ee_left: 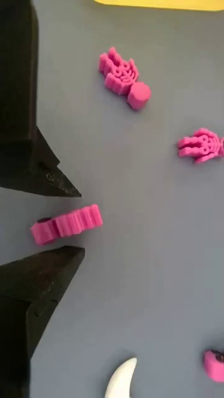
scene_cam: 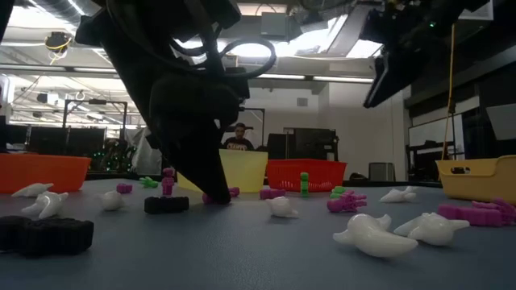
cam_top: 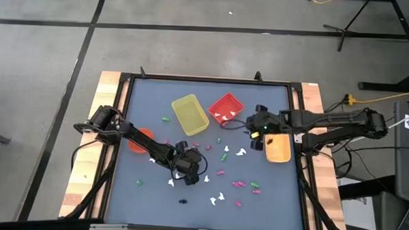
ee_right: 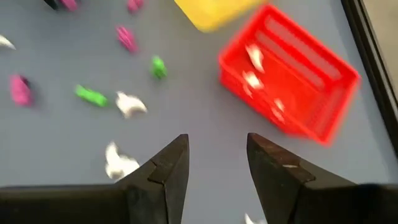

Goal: Sort Halloween decoration
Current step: Put the pink skeleton toy into the yellow bin

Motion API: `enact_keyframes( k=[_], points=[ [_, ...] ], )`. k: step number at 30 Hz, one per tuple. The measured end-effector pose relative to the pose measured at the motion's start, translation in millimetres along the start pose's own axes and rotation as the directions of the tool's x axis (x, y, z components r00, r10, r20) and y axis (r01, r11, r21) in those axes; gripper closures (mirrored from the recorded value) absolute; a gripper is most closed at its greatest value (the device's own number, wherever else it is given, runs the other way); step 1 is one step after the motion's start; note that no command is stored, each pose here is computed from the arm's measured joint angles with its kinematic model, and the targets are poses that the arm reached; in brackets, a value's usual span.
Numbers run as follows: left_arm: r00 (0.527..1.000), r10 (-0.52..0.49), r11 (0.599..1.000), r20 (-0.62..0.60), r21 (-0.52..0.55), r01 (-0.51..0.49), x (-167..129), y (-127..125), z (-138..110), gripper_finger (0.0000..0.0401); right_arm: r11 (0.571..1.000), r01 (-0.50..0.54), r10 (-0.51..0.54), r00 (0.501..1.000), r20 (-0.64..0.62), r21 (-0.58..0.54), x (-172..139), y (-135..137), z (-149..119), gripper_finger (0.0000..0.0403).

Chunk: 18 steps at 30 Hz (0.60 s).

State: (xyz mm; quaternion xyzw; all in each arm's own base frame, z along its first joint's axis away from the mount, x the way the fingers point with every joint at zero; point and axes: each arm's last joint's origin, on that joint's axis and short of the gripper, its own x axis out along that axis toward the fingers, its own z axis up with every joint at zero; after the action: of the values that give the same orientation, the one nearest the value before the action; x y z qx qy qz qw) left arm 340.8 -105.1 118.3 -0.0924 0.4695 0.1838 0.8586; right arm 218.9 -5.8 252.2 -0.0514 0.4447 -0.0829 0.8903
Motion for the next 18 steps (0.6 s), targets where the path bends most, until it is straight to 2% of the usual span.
enact_keyframes(
  k=[5, 11, 18],
  points=[
    [1.000, -0.006, 1.000, -0.001, 0.000, 0.006, 0, 0, 0, 0.0307, 1.000, -0.025, 0.026, 0.996, 0.081, -0.017, 13, 12, -5, 0.0242],
    [1.000, -0.011, 1.000, -0.002, 0.004, 0.011, 0, 0, 0, 0.0348, 0.997, -0.080, 0.082, 0.993, 0.086, -0.021, 25, 16, -12, 0.0242],
    [1.000, -0.007, 1.000, 0.000, 0.007, 0.007, 0, 0, 0, 0.0380, 0.996, -0.086, 0.087, 0.989, 0.118, -0.017, 41, 20, -13, 0.0242]
  ],
)
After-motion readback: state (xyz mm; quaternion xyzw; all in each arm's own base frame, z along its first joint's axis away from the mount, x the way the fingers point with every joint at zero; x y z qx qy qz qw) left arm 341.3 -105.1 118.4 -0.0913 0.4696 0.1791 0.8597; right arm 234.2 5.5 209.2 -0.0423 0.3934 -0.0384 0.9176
